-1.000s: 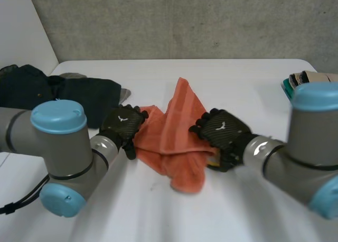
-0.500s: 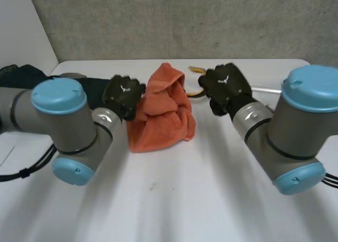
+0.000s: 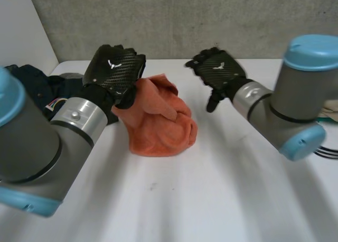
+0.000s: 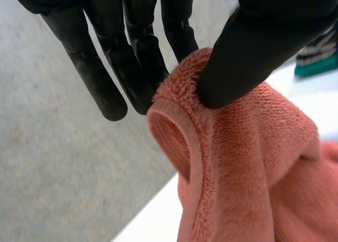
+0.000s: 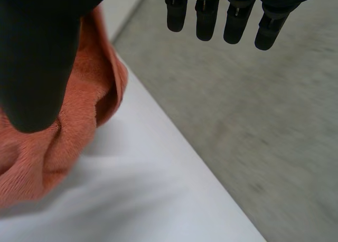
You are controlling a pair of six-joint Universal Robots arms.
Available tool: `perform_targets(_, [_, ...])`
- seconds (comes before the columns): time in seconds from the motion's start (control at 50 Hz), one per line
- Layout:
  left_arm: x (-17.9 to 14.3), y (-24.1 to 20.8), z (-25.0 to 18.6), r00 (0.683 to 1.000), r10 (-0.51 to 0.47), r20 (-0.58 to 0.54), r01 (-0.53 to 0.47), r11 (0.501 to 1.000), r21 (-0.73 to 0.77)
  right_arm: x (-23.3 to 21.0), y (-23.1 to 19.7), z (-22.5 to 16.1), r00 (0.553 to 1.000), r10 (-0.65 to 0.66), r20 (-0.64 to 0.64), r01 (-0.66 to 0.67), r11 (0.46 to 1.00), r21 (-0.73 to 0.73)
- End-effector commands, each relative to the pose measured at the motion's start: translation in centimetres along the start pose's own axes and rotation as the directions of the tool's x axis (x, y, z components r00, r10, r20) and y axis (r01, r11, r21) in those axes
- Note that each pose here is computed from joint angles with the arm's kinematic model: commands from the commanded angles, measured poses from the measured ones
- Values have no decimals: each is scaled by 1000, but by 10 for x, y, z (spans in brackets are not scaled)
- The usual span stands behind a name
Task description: Fold the laundry.
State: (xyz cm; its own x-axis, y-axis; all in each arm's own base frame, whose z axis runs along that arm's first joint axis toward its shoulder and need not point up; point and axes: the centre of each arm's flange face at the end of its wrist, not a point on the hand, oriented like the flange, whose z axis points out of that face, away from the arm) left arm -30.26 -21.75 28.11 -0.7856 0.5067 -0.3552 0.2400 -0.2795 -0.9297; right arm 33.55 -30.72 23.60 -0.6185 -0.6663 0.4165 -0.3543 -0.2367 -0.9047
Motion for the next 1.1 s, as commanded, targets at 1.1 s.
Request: perform_targets(1.1, [-10,39,53,999,30,36,-28,998,-53,43,16,-65,963,225,-146,-257,930,-262])
